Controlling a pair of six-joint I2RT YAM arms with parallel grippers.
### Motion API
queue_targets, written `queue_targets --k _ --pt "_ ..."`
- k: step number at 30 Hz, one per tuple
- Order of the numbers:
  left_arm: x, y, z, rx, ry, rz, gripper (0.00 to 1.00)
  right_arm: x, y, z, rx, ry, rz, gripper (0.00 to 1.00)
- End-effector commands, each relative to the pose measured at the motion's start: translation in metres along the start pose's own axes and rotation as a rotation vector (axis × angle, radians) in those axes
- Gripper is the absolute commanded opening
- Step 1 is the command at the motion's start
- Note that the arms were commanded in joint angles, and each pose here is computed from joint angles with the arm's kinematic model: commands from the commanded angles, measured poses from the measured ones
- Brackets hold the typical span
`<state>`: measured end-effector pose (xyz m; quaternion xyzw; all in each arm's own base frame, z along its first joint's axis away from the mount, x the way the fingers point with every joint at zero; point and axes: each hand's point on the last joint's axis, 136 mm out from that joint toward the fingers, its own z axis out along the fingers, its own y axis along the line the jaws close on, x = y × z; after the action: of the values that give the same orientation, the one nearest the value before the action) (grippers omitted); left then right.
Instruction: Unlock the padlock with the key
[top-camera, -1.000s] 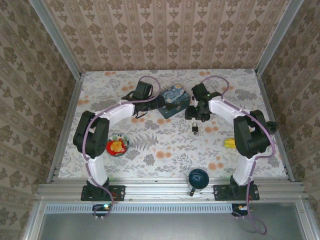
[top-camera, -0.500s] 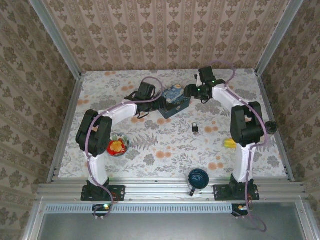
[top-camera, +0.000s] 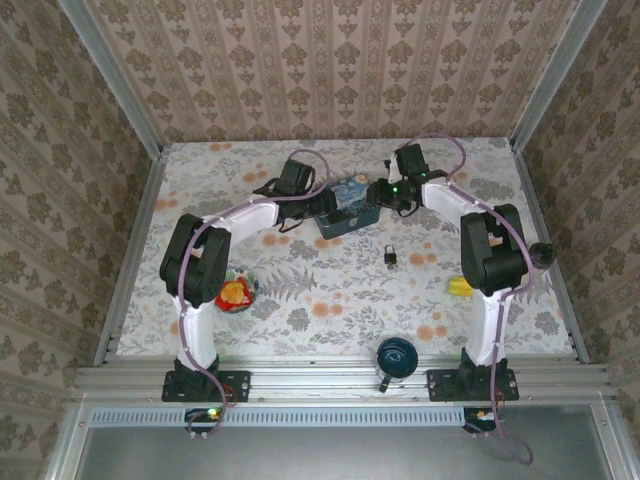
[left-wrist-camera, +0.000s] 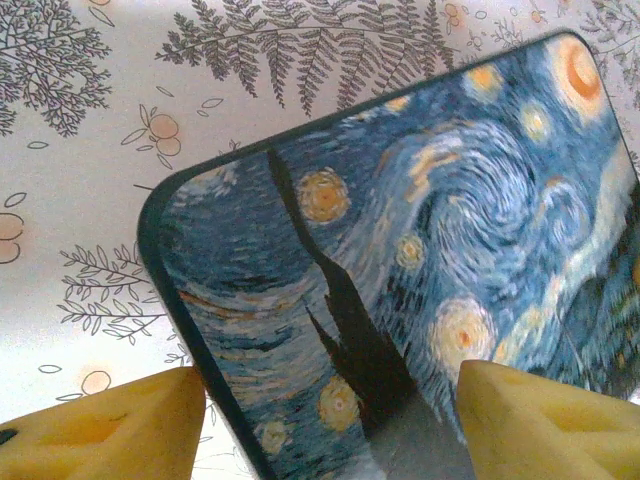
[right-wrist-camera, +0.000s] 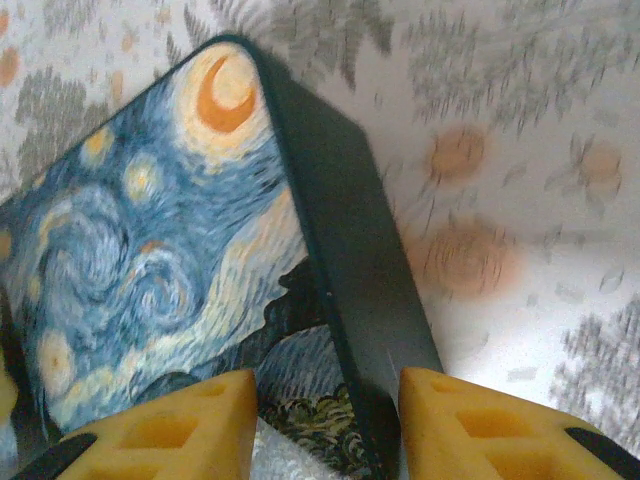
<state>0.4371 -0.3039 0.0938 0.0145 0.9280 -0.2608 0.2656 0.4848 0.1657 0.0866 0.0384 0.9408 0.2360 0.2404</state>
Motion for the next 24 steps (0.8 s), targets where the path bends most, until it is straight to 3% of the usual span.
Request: queue_targets --k 1,9,13,20,24 --pt "-0.006 -0.011 0.002 0.038 -0.004 0.007 0.67 0.021 0.017 -0.011 -0.053 0.019 0.036 0.42" --pt "-0.005 -0.009 -0.002 0.042 -0.008 0.002 0.69 0.041 0.019 -0.028 -0.015 0.002 0.055 0.51" --pt "-0.009 -0.004 -0.014 0.036 -0.033 -0.008 0.75 0.04 0.008 -0.045 0.07 -0.035 0.047 0.63" --pt "-0.021 0.025 -0.075 -0.064 -0.161 0.022 0.95 0.045 -0.021 -0.093 0.26 -0.124 -0.012 0.71" --pt "-0.024 0.054 -0.122 -0.181 -0.265 0.067 0.98 0.05 -0.042 -0.128 0.386 -0.205 -0.044 0.81"
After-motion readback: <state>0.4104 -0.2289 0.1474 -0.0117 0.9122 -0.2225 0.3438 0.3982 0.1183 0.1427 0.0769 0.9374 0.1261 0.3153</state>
